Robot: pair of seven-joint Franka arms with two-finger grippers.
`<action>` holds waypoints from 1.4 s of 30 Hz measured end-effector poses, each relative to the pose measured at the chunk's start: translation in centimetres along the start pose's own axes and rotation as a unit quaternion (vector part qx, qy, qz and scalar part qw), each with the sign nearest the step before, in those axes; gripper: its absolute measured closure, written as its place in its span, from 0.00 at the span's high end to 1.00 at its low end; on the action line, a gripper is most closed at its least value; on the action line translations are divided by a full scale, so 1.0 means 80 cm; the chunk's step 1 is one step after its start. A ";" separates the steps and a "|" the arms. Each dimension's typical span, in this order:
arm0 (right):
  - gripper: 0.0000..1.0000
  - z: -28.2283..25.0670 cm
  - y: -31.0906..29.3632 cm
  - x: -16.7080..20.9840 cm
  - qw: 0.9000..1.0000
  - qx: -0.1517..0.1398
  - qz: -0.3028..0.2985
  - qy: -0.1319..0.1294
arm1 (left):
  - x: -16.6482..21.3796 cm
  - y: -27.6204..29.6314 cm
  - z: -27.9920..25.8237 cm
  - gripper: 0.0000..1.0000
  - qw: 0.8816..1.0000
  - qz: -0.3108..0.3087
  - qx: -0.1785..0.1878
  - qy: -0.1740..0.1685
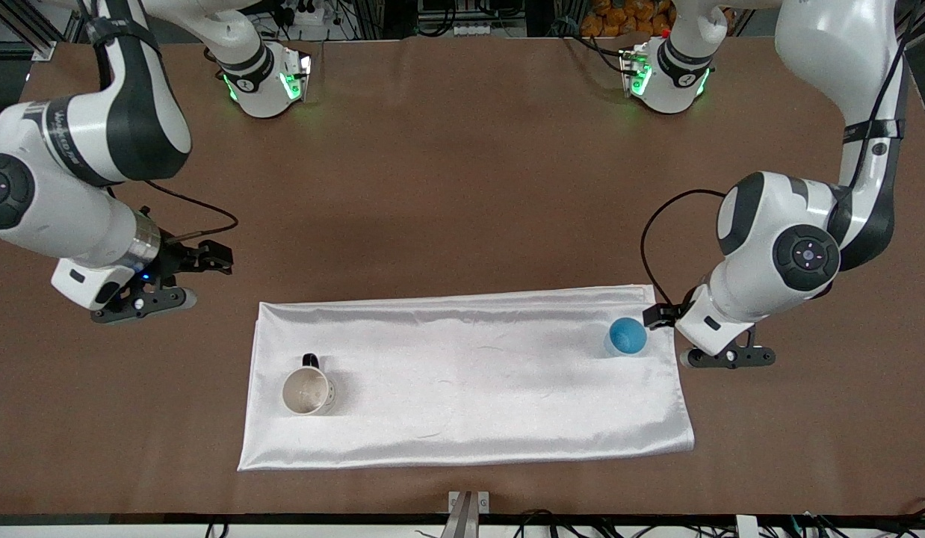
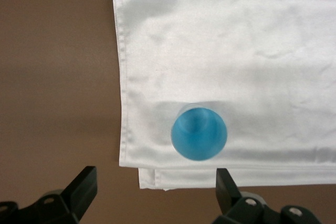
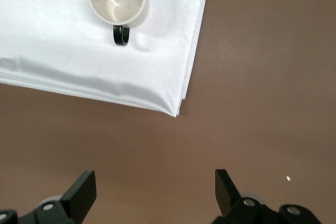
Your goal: Place blue cup into white mug on table
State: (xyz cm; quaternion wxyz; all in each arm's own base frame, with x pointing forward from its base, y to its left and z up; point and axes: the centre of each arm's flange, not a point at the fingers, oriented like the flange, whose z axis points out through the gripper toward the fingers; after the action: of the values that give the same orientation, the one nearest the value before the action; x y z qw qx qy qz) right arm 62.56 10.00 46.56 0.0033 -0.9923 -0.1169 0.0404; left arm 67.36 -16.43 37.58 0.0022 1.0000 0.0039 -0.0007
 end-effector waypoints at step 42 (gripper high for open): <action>1.00 0.197 -0.072 0.101 0.990 0.004 -0.084 0.113 | -0.004 -0.003 0.149 0.95 0.999 -0.041 -0.004 -0.021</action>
State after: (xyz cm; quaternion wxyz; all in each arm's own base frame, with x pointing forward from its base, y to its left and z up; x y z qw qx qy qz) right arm 67.79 17.44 30.29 0.0235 -0.9772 -0.1984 -0.0723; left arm 67.04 -16.21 25.68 0.0066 0.9988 0.0446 -0.0214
